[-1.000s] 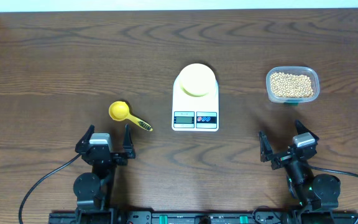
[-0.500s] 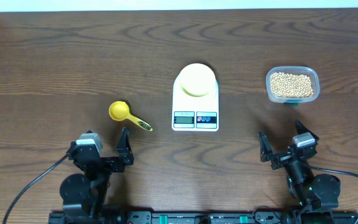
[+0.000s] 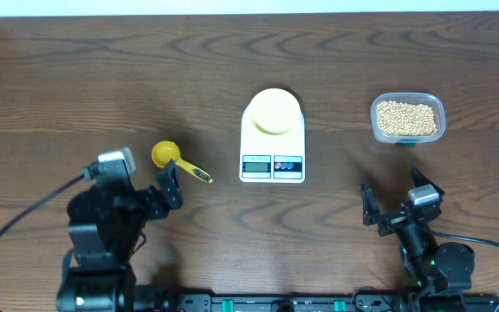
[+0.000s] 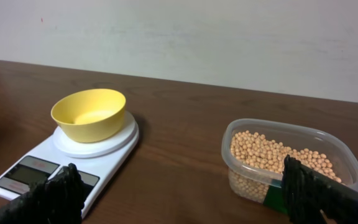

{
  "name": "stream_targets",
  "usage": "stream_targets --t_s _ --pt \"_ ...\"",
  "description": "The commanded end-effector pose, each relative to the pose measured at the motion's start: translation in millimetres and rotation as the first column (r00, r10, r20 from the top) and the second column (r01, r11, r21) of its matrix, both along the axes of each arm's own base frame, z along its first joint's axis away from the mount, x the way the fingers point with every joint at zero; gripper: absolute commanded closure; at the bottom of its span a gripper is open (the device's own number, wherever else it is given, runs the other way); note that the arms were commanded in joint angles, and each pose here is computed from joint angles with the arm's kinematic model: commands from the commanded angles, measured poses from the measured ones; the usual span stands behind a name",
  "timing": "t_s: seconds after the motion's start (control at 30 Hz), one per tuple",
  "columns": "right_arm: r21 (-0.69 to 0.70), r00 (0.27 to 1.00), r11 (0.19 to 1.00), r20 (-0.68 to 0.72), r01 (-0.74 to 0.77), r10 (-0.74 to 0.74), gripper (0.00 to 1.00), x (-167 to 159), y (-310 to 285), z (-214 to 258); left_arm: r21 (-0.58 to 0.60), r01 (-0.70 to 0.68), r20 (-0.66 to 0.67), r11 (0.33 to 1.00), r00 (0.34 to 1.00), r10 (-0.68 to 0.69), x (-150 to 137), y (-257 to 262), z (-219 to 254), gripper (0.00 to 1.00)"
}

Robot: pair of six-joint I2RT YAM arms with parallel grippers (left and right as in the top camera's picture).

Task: Scoop item into bowl and weigh 50g on scale
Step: 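Grasp the yellow scoop by its handle with the left gripper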

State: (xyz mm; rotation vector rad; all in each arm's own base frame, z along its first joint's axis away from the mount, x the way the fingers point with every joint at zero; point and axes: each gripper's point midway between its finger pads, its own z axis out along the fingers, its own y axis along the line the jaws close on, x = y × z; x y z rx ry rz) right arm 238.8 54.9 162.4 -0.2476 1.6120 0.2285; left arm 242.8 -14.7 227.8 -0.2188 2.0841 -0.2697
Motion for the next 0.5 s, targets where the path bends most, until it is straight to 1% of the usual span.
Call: stream_targets --t_s 0.0,0.03,0.1,0.23,0.3,0.37,0.4,0.43,0.47 --pt "0.010 1.000 1.000 -0.003 0.002 -0.002 0.01 0 -1 -1 -0.094 0.134 0.026 0.987 0.991 -0.132 3 -27 26 0.02" --pt "0.010 1.000 1.000 -0.003 0.002 -0.002 0.01 0 -1 -1 -0.111 0.163 0.016 0.980 0.987 -0.162 2 -33 24 0.02" --pt "0.010 1.000 1.000 -0.003 0.002 -0.002 0.01 0 -1 -1 -0.095 0.134 -0.016 0.986 0.991 -0.136 2 -27 16 0.02" --pt "0.010 1.000 1.000 -0.003 0.002 -0.002 0.01 0 -1 -1 -0.100 0.135 -0.042 0.986 0.989 -0.140 4 -28 11 0.02" --pt "0.010 1.000 1.000 -0.003 0.002 -0.002 0.01 0 -1 -1 -0.079 0.096 -0.058 0.992 0.993 -0.101 8 -20 6 0.02" --pt "0.010 1.000 1.000 -0.003 0.002 -0.002 0.01 0 -1 -1 -0.066 -0.027 -0.112 0.997 0.994 0.019 12 -2 -5 0.02" --pt "0.010 1.000 1.000 -0.003 0.002 -0.002 0.01 0 -1 -1 -0.076 -0.147 -0.159 0.986 0.978 0.133 13 13 -14 0.02" --pt "0.010 1.000 1.000 -0.003 0.002 -0.002 0.01 0 -1 -1 -0.080 -0.238 -0.194 0.968 0.956 0.220 13 24 -22 0.02" --pt "0.010 1.000 1.000 -0.003 0.002 -0.002 0.01 0 -1 -1 -0.076 -0.370 -0.258 0.926 0.904 0.340 13 40 -37 0.08"
